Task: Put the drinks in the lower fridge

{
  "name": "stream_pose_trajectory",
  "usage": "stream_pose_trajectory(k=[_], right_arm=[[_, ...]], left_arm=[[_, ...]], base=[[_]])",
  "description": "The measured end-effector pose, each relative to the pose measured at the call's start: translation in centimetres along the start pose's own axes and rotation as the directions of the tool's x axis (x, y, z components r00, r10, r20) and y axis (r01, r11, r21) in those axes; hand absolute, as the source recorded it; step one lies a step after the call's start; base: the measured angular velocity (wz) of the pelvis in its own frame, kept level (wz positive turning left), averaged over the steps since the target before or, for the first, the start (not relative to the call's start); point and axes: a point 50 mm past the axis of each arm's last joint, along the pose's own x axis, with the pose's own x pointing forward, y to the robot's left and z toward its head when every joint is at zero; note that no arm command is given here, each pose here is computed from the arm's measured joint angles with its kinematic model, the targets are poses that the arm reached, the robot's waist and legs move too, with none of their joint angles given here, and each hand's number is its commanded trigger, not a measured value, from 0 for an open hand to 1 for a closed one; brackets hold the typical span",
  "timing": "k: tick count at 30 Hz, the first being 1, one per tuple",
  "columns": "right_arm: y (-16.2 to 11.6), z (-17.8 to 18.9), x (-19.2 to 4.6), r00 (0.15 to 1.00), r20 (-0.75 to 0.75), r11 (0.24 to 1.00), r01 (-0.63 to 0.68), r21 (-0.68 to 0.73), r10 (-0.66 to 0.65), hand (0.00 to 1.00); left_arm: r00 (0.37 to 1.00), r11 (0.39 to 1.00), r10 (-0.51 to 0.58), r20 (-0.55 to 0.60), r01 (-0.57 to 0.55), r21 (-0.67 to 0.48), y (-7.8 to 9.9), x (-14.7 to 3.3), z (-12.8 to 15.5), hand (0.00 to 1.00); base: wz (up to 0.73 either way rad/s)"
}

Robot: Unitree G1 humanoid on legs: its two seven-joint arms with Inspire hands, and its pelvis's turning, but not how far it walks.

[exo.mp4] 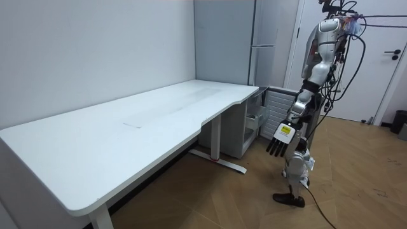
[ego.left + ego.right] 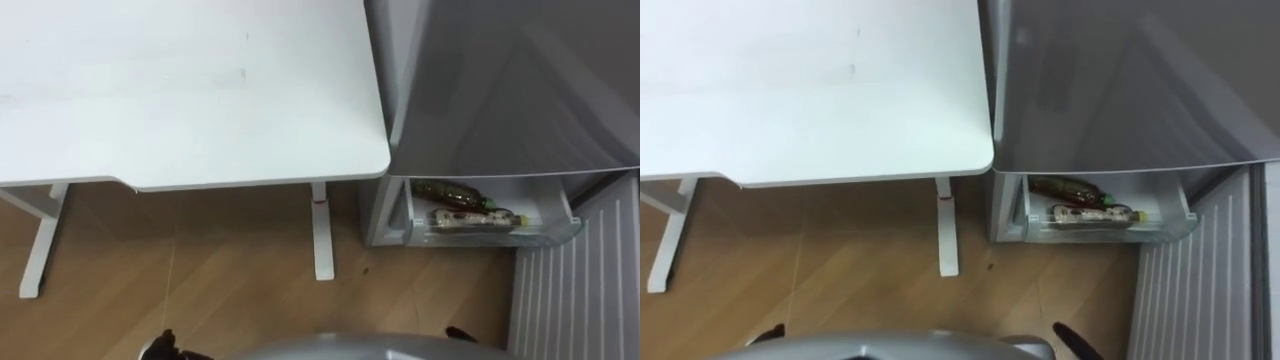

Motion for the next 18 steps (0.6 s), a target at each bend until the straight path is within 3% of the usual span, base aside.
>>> stream_pose_trajectory(k=[9, 18], right_arm=[[2.5, 1.9, -0.1, 0.99, 0.095, 0.964, -0.124, 0.235, 0.104, 0.0], [5.8, 3.2, -0.2, 0.97, 0.155, 0.915, -0.23, 0.331, 0.188, 0.0]], left_arm=[[1.0, 1.0, -0.008, -0.002, 0.008, 0.013, 0.1, 0.0, -0.2, 0.0], [0.999, 0.999, -0.028, 0.031, 0.027, 0.028, -0.1, 0.2, 1.3, 0.0]], base=[[0.0], [0.11]])
